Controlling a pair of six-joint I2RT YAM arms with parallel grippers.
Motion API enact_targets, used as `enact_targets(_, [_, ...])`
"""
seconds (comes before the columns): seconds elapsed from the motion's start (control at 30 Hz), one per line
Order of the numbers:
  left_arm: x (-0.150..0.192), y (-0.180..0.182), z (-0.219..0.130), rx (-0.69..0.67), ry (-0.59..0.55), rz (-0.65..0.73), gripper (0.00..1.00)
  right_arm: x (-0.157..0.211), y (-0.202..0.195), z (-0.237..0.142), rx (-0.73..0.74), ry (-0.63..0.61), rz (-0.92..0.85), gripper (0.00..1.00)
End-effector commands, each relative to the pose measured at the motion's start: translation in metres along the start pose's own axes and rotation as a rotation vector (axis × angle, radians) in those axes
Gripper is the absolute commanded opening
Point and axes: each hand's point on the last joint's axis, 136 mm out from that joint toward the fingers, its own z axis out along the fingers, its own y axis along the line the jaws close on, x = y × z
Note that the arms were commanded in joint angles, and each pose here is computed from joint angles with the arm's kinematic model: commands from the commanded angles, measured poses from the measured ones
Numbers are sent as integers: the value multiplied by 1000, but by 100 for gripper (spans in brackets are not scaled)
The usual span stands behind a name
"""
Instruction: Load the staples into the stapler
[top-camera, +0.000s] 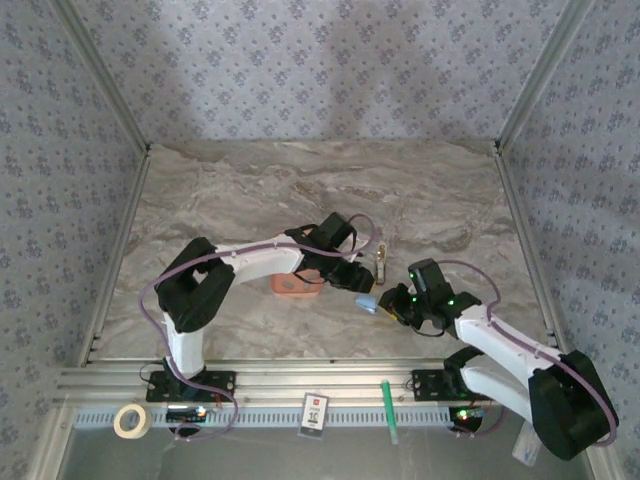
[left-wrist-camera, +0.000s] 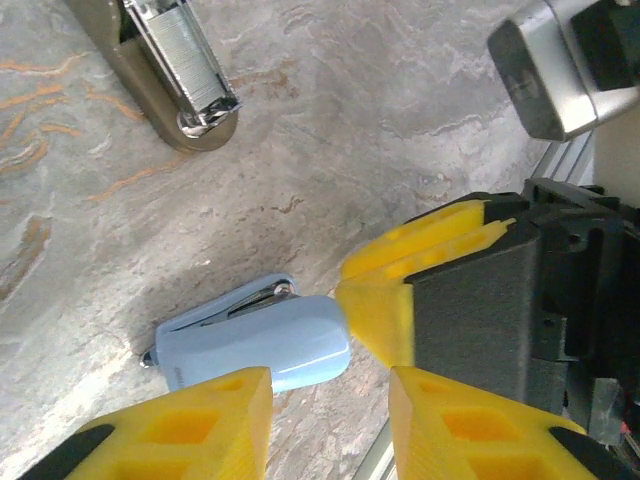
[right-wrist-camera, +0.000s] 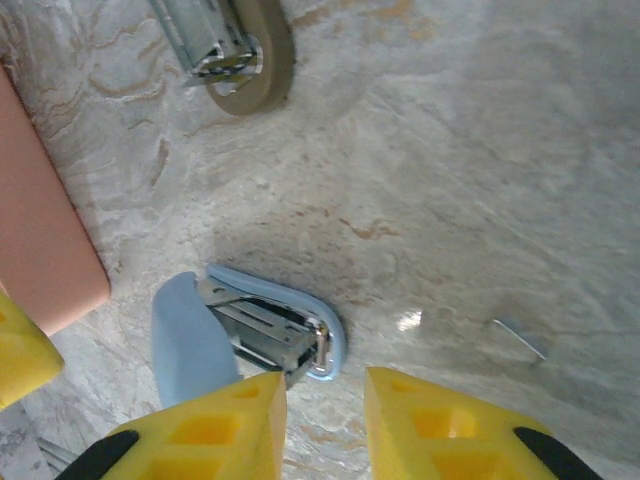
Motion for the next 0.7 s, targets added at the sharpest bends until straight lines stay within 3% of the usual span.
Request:
enact_targets(0.0, [-4,4,-6,-26,-10,3,37,3,-9,-8,58,9,2,28])
enact_targets(0.4, [-6,9,-12,-44,-24,-2,39,-13,32,-24,-25,-26,-33,53])
enact_targets(0.67, [-6,10,-12,-45,-26,-6,39,-7,27,-3,14,52,-63,55])
